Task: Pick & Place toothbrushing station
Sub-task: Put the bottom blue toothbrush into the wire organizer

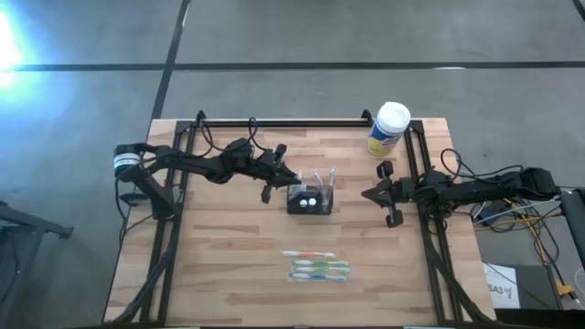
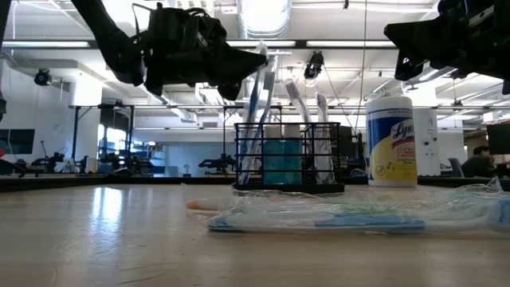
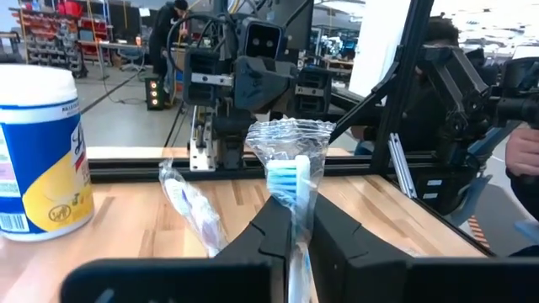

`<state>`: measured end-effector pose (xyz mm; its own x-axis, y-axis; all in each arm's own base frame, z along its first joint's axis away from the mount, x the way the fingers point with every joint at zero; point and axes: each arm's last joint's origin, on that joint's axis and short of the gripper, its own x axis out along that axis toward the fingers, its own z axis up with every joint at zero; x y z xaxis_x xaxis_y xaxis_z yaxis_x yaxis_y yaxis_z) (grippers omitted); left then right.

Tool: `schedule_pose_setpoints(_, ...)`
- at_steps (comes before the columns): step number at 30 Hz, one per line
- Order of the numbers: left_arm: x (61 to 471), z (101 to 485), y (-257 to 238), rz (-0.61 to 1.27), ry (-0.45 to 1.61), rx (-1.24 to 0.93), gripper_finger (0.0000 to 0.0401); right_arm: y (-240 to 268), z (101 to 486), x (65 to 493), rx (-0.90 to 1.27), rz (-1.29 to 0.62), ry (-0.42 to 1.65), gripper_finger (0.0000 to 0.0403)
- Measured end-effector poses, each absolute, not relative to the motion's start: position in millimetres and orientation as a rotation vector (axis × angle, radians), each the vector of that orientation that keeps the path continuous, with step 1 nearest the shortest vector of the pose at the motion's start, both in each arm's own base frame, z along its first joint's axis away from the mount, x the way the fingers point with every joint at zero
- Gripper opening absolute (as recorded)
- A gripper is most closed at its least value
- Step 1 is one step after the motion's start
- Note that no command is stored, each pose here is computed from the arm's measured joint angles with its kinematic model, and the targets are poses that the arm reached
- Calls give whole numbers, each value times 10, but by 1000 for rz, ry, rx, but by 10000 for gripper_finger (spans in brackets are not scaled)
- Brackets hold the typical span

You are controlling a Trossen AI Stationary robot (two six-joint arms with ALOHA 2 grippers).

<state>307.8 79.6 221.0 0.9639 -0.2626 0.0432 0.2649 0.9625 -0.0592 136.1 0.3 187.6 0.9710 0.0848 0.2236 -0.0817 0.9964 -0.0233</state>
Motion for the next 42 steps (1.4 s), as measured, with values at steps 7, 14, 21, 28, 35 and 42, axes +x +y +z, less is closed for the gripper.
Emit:
schedule_pose_setpoints(7, 3065, 2202, 785, -256, -50, -59, 22, 3, 1876, 1361, -12, 85, -226, 13)
schedule_pose_setpoints(14, 2932, 2070, 749, -235, -91, 4, 22, 3, 1876, 1361, -9, 85, -226, 13)
schedule_pose_setpoints(21, 2841, 1954, 730, -191, -79, 0, 22, 3, 1876, 1361, -12, 84, -227, 13)
schedule_pose_setpoints(28, 2828, 1886, 737, -152, -39, -37, 22, 3, 1886, 1359, -14, 84, -237, 13)
schedule_pose_setpoints(35, 2830, 1837, 744, -127, 11, -49, 22, 3, 1885, 1359, -14, 84, -236, 13)
schedule_pose_setpoints(42, 2831, 1832, 744, -126, 15, -49, 28, 3, 1885, 1359, -14, 83, -236, 13)
